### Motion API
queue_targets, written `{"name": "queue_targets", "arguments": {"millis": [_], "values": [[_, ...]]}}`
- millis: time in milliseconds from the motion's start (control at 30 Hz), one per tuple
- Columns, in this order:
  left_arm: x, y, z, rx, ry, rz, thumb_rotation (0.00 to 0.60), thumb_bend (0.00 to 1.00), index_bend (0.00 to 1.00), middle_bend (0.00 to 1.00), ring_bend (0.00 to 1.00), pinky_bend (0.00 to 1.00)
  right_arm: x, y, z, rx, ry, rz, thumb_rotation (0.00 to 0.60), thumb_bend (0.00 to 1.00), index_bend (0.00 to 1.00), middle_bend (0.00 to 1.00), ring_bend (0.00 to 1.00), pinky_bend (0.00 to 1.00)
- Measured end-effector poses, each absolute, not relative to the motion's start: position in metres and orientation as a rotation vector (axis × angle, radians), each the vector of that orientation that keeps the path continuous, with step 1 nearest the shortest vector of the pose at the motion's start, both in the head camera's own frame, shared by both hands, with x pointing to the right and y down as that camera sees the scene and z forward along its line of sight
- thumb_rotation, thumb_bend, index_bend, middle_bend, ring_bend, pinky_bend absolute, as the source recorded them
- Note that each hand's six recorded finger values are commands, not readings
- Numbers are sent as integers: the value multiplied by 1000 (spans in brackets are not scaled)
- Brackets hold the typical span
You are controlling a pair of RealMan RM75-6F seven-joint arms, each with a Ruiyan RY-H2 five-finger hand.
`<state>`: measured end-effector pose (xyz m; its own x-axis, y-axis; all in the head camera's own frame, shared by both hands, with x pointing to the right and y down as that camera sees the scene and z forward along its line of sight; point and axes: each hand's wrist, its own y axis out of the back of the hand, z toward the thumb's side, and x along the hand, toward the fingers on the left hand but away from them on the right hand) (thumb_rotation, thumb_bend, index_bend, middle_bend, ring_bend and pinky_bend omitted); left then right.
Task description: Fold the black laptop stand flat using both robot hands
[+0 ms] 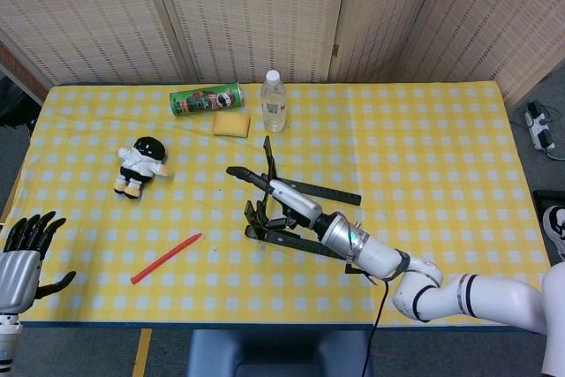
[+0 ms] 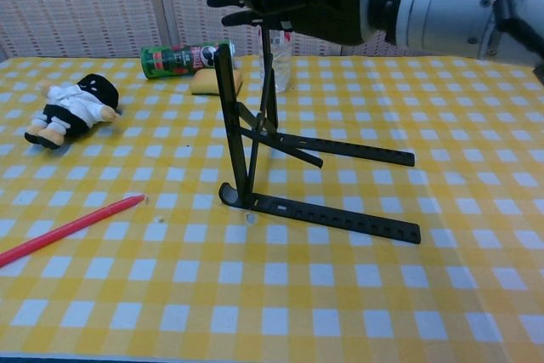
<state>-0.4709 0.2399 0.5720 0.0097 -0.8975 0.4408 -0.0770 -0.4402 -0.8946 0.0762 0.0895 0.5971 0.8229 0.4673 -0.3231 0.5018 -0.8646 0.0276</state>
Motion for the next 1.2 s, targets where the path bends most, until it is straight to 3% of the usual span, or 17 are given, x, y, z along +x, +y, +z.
{"name": "queue_targets", "arguments": {"millis": [67,167,233,267,400,533,600,700,800,1200], "values": [[-471,239,572,-1597,1020,-1507,600,213,175,105,71,0,96,92,594,2927,774,-527,598,798,0,0,33,0],[-469,238,574,-1601,1015,-1505,600,213,175,105,71,0,120,96,594,2972,789,-623,600,536,0,18,124,16],[-465,237,575,-1610,1010,-1497,600,213,175,105,71,0,131,100,597,2996,794,-683,600,420,0,93,211,104],[-464,237,576,-1614,1008,-1494,600,213,175,105,71,0,137,102,599,3012,798,-725,600,361,11,166,281,201],[-460,237,577,-1622,996,-1490,600,213,175,105,71,0,156,109,612,3053,814,-880,600,288,232,406,546,521],[-459,238,575,-1620,999,-1488,600,213,176,105,71,0,166,115,629,3046,838,-1007,600,283,310,562,729,702],[-461,240,575,-1619,999,-1494,600,213,177,105,71,0,169,117,636,3052,838,-1058,600,401,317,647,813,795],[-462,242,575,-1620,996,-1501,600,212,178,105,71,0,171,120,643,3098,796,-1131,600,613,317,697,858,844],[-461,242,575,-1622,996,-1497,600,213,178,105,71,0,172,124,647,3166,734,-1215,600,726,317,715,879,862],[-459,243,575,-1626,992,-1492,600,213,178,105,71,0,159,147,670,3234,485,-1392,600,751,305,738,902,881]]}}
